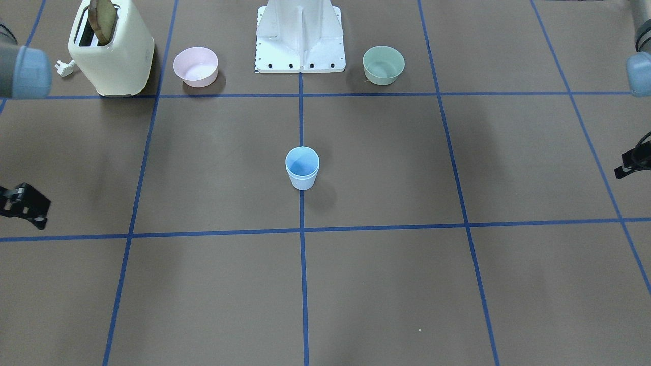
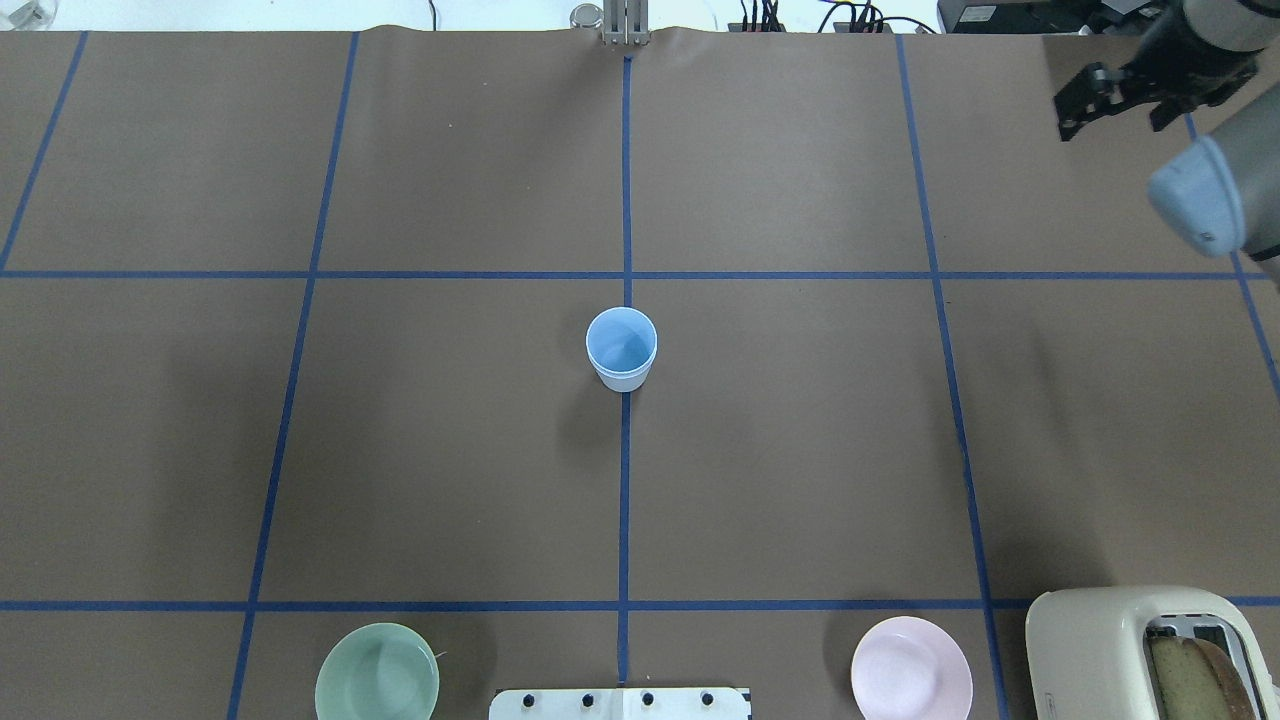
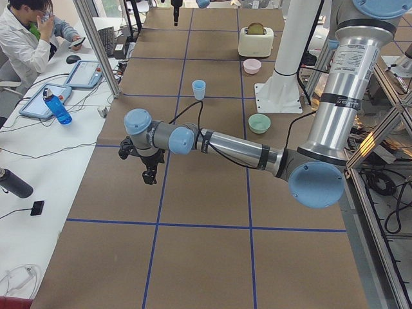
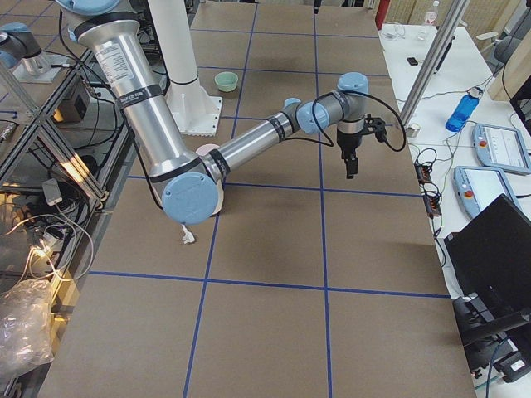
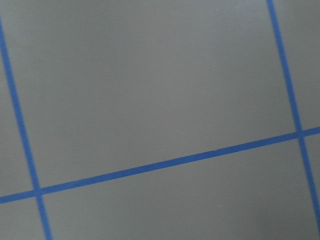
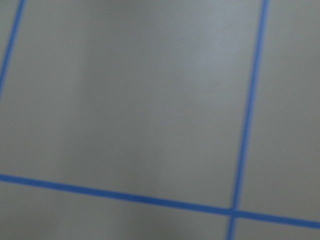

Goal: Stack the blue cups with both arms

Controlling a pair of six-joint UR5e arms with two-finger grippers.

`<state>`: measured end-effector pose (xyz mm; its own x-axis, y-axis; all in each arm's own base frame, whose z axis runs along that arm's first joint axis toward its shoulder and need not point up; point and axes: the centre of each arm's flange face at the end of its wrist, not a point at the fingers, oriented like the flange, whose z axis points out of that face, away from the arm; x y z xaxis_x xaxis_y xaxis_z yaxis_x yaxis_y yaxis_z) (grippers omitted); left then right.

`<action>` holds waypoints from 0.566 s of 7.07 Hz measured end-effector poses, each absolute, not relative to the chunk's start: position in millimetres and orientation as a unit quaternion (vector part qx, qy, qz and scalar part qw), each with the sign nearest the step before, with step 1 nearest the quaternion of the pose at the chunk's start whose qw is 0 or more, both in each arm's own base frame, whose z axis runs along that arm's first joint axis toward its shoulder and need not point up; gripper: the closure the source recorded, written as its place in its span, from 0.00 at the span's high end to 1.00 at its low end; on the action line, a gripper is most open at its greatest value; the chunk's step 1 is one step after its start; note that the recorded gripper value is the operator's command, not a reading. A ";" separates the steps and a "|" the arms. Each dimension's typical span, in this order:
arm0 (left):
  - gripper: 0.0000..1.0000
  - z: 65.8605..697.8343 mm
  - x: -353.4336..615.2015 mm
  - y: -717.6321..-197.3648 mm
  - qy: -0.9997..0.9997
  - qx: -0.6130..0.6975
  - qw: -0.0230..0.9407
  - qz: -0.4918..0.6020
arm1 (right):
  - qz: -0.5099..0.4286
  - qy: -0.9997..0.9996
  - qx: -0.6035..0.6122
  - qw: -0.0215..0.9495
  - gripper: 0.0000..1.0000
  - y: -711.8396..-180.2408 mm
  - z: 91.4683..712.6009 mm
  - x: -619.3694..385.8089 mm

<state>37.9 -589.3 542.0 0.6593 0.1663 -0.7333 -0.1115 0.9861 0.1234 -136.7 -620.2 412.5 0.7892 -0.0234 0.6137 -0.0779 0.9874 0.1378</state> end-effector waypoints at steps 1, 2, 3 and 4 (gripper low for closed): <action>1.00 556.7 22.5 -583.7 0.404 0.017 0.912 0.064 | 0.034 -0.317 0.057 0.946 1.00 -609.2 456.6 -96.1; 1.00 572.2 8.7 -575.0 0.402 0.005 0.914 0.058 | 0.042 -0.310 0.040 0.949 1.00 -593.1 497.1 -60.7; 1.00 586.0 -3.9 -565.4 0.401 -0.001 0.914 0.055 | 0.045 -0.312 0.021 0.949 1.00 -573.6 532.2 -31.0; 1.00 599.5 -13.1 -554.6 0.400 -0.005 0.915 0.053 | 0.054 -0.323 -0.001 0.945 1.00 -551.3 563.7 -11.2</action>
<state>-13.1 -554.6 599.5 0.6742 0.0930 -0.7327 -0.1018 0.9943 0.0326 -11.2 -551.3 563.7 0.7857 0.1035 0.6099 -0.1017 0.9941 -0.0377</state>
